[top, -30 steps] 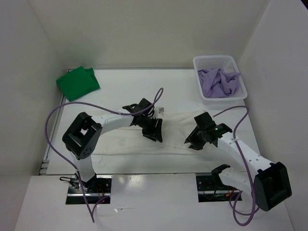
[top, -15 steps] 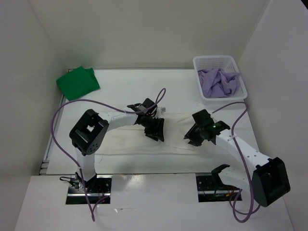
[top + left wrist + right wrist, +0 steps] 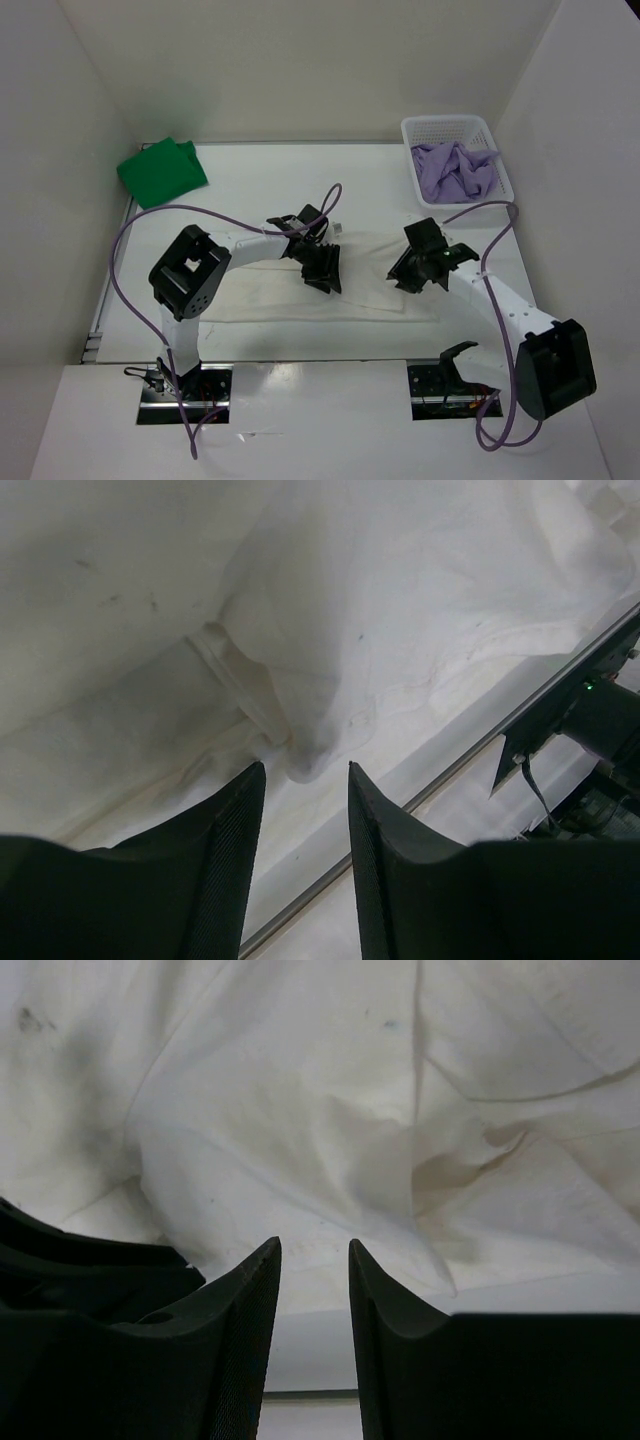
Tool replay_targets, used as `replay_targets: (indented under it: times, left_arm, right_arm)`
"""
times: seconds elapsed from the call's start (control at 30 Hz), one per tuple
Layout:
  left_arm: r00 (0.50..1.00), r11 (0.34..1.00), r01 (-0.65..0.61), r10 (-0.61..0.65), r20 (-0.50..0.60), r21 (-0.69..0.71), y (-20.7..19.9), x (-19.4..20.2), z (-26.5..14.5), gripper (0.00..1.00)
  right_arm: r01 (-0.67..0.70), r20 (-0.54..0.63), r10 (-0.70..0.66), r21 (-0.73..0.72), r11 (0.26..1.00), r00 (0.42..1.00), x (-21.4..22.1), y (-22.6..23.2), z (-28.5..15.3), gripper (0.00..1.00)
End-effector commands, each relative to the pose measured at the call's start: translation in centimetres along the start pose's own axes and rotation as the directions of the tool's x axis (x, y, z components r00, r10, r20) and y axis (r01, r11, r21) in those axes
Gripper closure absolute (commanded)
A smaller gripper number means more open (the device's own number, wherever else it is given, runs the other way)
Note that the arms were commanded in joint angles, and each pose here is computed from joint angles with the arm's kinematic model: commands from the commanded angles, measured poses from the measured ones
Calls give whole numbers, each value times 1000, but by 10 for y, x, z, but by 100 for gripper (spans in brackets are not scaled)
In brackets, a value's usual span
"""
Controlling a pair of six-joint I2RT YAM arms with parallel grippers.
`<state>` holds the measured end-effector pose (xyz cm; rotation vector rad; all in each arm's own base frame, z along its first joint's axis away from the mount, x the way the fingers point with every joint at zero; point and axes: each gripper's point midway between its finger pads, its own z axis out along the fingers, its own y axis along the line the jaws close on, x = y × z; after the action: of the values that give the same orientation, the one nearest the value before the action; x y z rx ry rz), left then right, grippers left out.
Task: Fold and stack the t-shirts
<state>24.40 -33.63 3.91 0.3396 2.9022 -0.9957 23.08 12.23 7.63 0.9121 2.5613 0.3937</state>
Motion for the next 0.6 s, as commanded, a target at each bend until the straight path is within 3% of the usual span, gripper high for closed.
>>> replay_targets:
  times: [0.0, 0.27, 0.4, 0.57]
  left_arm:
    - [1000, 999, 27, -27, 7, 31, -7, -4, 4, 54]
    - [998, 997, 57, -56, -4, 52, -9, 0, 6, 60]
    - [998, 997, 58, -57, -24, 50, -4, 7, 8, 63]
    - [999, 998, 42, -41, -31, 46, -2, 9, 8, 66]
  right_arm:
    - [13, 92, -15, 23, 1000, 996, -30, 1, -4, 61]
    - [-41, 175, 16, 141, 989, 984, -73, -24, 29, 67]
    - [-28, 197, 10, 90, 996, 980, -86, -12, 40, 67]
    - [-17, 178, -7, 130, 991, 984, -85, -18, 52, 65]
